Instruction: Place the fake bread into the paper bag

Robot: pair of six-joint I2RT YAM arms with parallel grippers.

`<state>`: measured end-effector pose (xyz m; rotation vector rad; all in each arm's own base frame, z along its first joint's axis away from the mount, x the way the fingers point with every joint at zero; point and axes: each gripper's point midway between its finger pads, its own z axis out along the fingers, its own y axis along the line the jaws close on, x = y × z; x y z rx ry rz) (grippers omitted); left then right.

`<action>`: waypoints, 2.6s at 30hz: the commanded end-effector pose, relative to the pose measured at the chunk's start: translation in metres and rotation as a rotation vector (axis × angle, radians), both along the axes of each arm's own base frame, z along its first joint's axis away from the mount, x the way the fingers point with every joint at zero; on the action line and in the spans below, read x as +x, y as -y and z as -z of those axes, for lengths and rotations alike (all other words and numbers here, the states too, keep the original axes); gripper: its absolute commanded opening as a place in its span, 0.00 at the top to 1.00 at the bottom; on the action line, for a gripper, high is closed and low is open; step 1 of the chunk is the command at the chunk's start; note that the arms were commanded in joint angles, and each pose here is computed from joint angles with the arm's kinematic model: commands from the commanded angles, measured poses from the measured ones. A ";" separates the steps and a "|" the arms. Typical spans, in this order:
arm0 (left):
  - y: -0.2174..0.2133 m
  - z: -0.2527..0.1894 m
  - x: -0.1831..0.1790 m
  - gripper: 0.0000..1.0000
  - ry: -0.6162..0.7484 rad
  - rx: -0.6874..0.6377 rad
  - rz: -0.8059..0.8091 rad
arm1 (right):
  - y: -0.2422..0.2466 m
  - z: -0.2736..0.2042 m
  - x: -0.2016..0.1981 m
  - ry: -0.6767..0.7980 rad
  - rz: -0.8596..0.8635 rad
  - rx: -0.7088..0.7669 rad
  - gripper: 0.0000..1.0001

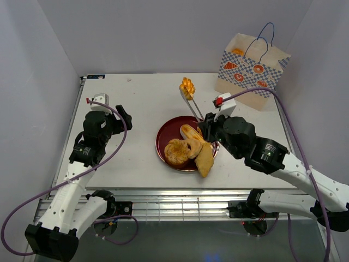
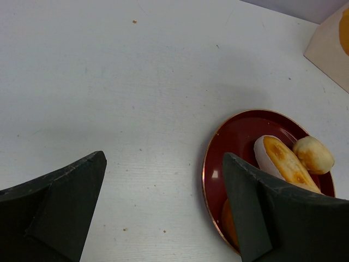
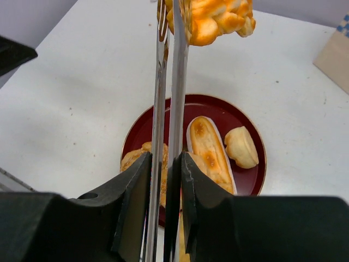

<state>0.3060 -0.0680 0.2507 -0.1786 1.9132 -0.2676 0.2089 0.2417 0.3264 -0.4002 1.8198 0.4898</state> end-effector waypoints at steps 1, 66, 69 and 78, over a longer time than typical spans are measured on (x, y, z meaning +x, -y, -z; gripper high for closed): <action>0.003 -0.021 -0.001 0.02 0.053 -0.014 0.019 | 0.017 -0.065 0.016 0.108 0.090 0.149 0.87; 0.017 -0.010 0.001 0.02 0.019 -0.033 0.085 | 0.171 -0.109 0.221 0.066 0.382 0.378 0.47; 0.017 -0.011 0.001 0.02 0.022 -0.035 0.087 | 0.172 -0.118 0.220 0.084 0.378 0.378 0.46; 0.018 -0.011 0.001 0.02 0.020 -0.035 0.088 | 0.163 -0.132 0.210 0.098 0.299 0.351 0.50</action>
